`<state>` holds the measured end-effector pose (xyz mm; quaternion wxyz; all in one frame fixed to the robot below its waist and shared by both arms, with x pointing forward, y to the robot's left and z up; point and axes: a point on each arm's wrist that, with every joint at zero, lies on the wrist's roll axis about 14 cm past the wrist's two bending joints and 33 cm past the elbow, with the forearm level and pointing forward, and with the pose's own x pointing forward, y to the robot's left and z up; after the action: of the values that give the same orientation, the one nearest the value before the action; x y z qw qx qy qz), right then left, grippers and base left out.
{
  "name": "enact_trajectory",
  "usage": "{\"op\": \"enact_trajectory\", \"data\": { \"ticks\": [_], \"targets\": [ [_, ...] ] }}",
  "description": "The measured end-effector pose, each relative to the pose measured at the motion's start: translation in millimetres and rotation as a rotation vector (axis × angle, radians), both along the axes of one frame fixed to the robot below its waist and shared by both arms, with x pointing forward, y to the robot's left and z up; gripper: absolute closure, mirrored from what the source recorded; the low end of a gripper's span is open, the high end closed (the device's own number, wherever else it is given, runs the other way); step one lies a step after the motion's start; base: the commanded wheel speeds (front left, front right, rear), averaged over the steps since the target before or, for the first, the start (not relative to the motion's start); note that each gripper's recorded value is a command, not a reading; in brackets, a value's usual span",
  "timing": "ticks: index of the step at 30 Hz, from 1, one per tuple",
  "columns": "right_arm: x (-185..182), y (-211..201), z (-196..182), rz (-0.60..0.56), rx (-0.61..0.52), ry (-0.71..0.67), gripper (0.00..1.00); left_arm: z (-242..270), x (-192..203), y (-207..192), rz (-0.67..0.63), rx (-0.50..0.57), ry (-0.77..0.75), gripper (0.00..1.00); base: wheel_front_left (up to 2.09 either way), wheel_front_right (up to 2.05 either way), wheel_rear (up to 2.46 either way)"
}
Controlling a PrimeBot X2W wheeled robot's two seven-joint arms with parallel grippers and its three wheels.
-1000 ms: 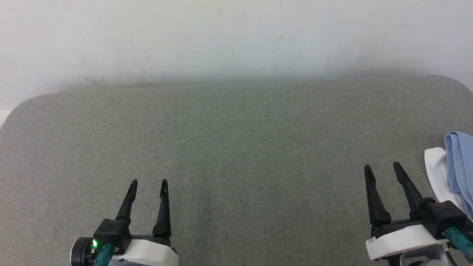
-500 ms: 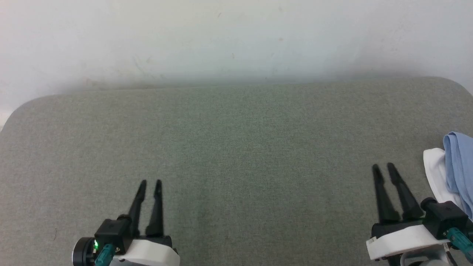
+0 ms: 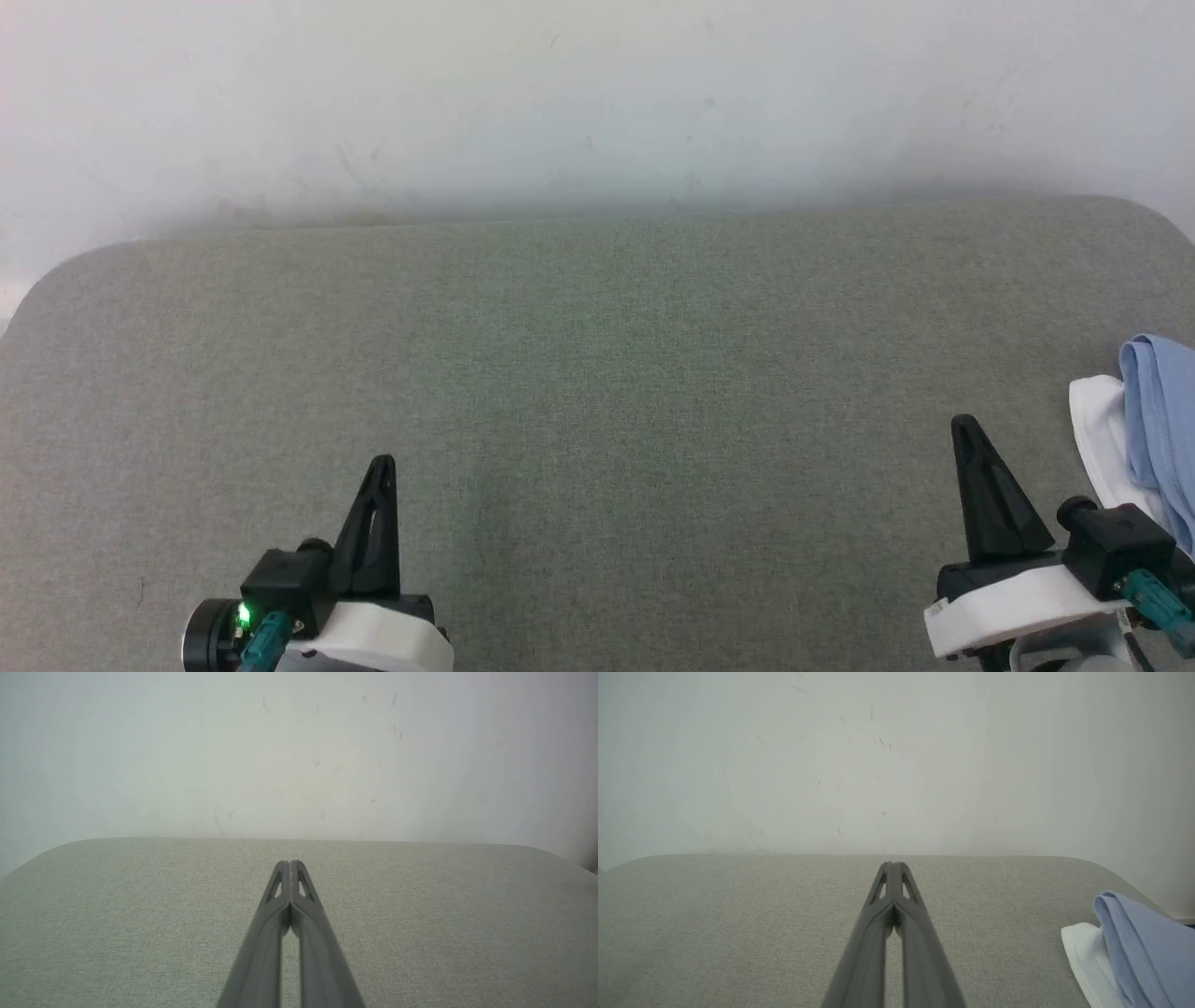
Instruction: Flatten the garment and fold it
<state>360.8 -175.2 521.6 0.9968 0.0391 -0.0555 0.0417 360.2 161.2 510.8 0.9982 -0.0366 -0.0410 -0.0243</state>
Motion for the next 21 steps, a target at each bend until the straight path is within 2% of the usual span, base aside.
{"op": "enact_trajectory", "data": {
  "ticks": [21],
  "targets": [
    [0.7, 2.4, -2.2, 0.009, -0.022, 0.029, 1.0, -0.1, 0.7, 2.3, 0.004, 0.02, 0.023, 1.0, 0.0, 0.0, 0.0]
  ]
}}
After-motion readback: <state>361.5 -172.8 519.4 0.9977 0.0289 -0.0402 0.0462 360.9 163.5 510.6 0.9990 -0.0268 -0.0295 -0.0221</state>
